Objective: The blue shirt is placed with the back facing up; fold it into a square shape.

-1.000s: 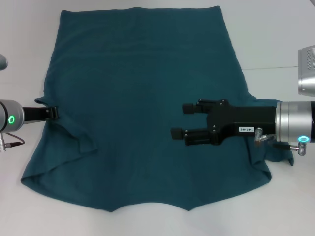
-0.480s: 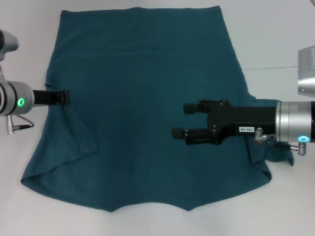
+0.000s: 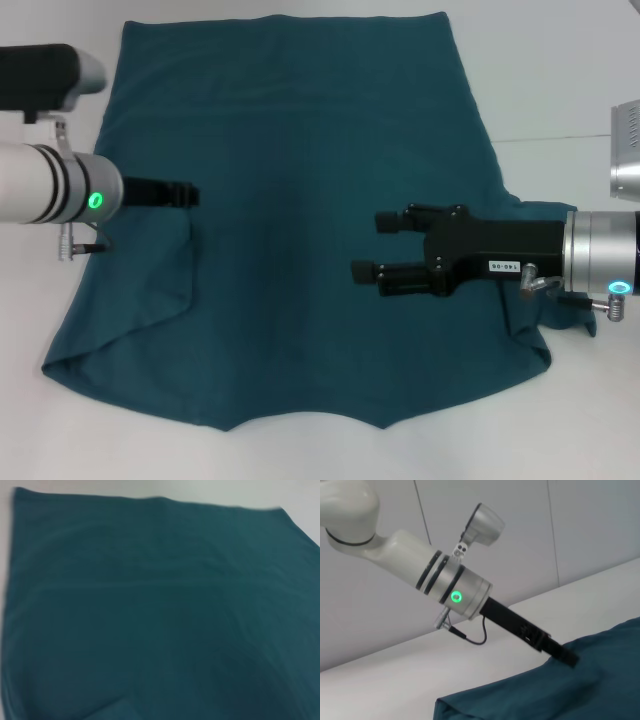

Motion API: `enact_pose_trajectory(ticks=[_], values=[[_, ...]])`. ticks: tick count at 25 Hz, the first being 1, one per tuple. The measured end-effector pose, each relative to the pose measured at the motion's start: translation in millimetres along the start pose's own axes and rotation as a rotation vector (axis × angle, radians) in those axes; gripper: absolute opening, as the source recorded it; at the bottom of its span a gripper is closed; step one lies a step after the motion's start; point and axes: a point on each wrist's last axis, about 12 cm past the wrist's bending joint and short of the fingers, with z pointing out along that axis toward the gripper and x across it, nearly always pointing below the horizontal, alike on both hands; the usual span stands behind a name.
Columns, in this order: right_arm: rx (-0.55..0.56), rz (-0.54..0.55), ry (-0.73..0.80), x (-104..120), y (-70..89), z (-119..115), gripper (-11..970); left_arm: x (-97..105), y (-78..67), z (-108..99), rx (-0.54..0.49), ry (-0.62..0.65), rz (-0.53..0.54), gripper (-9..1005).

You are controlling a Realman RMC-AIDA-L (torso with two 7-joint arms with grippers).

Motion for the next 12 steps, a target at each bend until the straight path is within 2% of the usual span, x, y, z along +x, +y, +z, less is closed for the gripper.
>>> enact_pose_trajectory(ticks=[5,9,12], values=[[0.000,0.000,-0.001,0,0.0,0,887,2,-7.5,3,0.008,0.012,0.037,308],[0.002,0.001,-0.002,0,-0.2,0,886,2,-1.6,0,0.020,0.000,-0.008,439],[0.007,0.008,-0.009,-1,-1.2,-2,885,5,6.6,-9,0.083,-0.020,-0.062,527]])
